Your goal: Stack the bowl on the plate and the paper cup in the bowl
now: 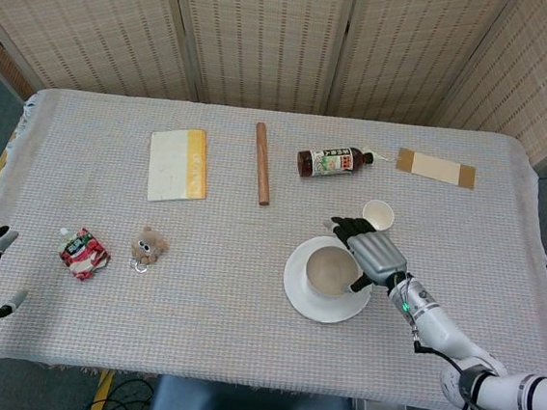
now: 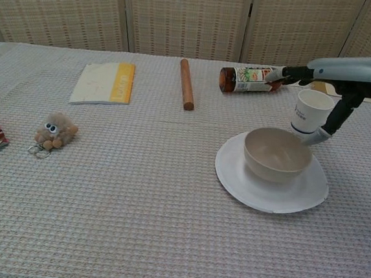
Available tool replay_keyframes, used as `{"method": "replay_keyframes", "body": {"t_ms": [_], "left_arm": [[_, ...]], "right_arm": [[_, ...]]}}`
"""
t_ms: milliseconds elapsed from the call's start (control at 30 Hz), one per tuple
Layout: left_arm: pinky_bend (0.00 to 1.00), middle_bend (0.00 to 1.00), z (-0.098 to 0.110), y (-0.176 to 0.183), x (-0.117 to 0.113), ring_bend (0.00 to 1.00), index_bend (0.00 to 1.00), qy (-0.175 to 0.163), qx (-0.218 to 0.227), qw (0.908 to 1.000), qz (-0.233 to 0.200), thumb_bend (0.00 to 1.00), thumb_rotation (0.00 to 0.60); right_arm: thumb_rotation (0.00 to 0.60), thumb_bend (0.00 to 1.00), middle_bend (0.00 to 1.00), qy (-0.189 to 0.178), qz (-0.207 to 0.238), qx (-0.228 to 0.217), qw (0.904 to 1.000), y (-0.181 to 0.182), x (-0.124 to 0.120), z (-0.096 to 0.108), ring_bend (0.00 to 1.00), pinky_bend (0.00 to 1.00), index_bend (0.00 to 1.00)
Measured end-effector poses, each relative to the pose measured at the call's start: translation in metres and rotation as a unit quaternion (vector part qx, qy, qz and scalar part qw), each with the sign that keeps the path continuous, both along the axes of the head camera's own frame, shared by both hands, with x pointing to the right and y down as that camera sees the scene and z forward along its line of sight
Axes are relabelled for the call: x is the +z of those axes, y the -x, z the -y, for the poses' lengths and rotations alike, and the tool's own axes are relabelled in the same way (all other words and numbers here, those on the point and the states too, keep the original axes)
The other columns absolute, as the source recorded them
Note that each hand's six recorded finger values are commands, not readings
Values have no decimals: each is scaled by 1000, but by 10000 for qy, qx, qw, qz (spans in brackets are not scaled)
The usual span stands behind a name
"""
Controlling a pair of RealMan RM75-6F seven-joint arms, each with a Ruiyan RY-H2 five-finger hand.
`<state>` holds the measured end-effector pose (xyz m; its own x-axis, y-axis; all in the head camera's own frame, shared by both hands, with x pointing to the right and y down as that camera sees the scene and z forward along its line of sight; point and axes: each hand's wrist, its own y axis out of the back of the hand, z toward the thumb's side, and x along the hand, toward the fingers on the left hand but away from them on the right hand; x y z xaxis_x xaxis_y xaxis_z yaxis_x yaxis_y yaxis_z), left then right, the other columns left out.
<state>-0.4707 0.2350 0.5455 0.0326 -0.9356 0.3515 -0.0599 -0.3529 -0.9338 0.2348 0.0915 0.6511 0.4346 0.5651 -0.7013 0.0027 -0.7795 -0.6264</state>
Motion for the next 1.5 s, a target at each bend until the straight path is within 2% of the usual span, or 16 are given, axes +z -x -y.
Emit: {"method": "replay_keyframes", "body": {"t_ms": [167, 400, 600, 1000, 1300, 1500], "left_arm": [[199, 106, 0, -2, 5, 41, 125, 70, 30, 10000, 62, 281, 600], [199, 106, -1, -4, 7, 41, 125, 87, 60, 9999, 103, 281, 600], [199, 106, -2, -4, 7, 41, 125, 83, 74, 9999, 125, 281, 600], [199, 106, -2, -3, 7, 41, 125, 92, 58, 9999, 124, 281, 600], [200, 106, -2, -4, 8, 41, 125, 121, 70, 9998, 144, 281, 600], [199, 106, -1, -2, 8, 41, 125, 82, 52, 9997, 220, 281, 600]], "right_arm": [[600, 68, 0, -64, -13, 331, 9994, -16, -6, 20, 0, 0, 0], [600, 69, 0, -145, -401, 487, 9979, -28, -1, 60, 0, 0, 0], [600, 69, 0, -57, -777, 539, 9955, -30, 8, 81, 0, 0, 0], [600, 69, 0, 292, -1484, 595, 9867, -43, 35, 86, 0, 0, 0], [600, 75, 0, 332, -1693, 667, 9827, -50, 50, 92, 0, 0, 0], [600, 94, 0, 329, -1683, 737, 9824, -49, 59, 93, 0, 0, 96]]}}
